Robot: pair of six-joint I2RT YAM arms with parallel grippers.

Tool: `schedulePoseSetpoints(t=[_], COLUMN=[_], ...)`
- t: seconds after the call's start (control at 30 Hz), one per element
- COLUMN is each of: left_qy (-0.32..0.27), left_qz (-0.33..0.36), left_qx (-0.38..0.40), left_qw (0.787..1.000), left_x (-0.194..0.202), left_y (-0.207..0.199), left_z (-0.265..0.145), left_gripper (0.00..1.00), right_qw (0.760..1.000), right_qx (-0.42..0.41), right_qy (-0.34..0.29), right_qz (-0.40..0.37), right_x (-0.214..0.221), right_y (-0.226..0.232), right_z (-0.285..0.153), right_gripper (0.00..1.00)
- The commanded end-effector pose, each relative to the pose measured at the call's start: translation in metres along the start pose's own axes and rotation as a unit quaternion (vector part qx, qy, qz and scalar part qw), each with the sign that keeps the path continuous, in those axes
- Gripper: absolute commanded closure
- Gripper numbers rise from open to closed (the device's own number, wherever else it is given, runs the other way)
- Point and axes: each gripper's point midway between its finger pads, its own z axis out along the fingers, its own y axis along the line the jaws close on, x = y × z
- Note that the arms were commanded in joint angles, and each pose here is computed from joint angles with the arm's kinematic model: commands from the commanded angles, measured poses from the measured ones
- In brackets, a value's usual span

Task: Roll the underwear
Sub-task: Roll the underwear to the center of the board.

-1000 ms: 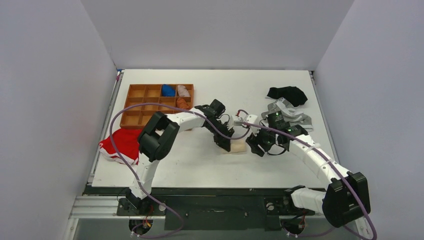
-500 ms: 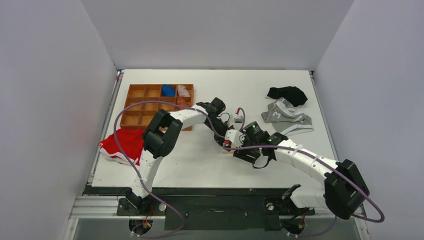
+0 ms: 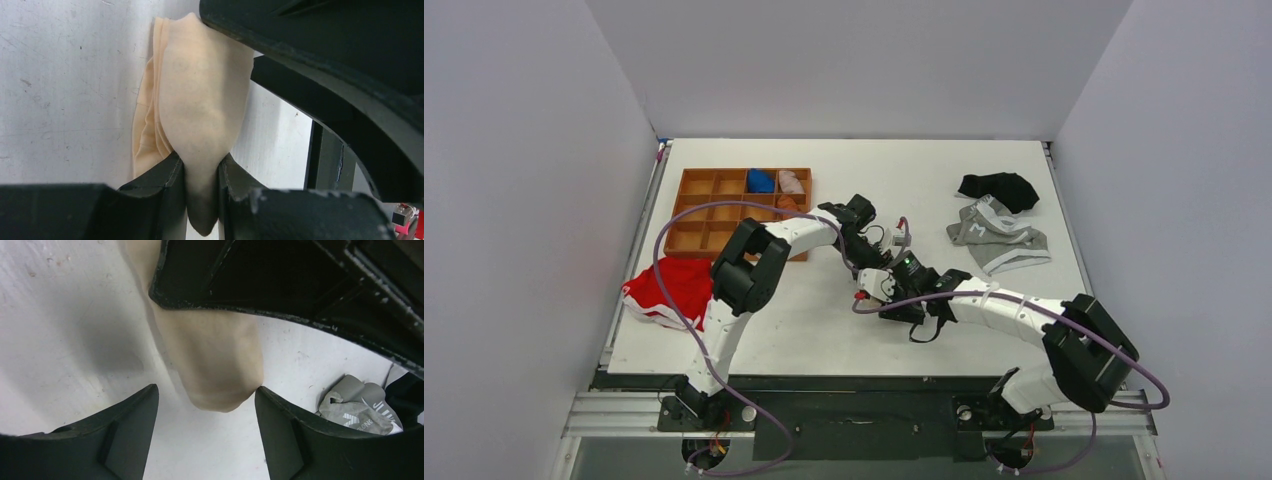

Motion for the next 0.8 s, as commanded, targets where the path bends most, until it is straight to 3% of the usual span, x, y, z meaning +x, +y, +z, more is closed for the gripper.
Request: schedulePoseSetpoints(t=[0.0, 0.47, 0.67, 0.77], left_qy=[0.135, 0.138, 0.135, 0.134], left_qz=[-0.064, -0.064, -0.062, -0.063], left_qx=[-0.051, -0.04, -0.036, -0.035], left_qw=[0.988, 0.988, 0.988, 0.988], left_x=[0.091, 0.093, 0.091, 0.09], left_y=[0.035, 0.031, 0.029, 0.029], left_z=[0.026, 0.026, 0.025, 0.025], left_gripper=[1.0, 1.0, 1.0, 1.0], right_qw=[0.998, 0.998, 0.999, 0.999], right_qx=[0.05, 0.031, 0.005, -0.011], right_qy=[-0.031, -0.023, -0.009, -0.001], right_qz=[-0.033, -0.046, -0.044, -0.043], right_x=[-0.03, -0.04, -0.038, -0.034], right_y=[-0.027, -0.024, -0.016, -0.01], right_z=[-0.002, 0.019, 0.029, 0.034], right_gripper=[0.34, 0.38, 0.56, 0.74])
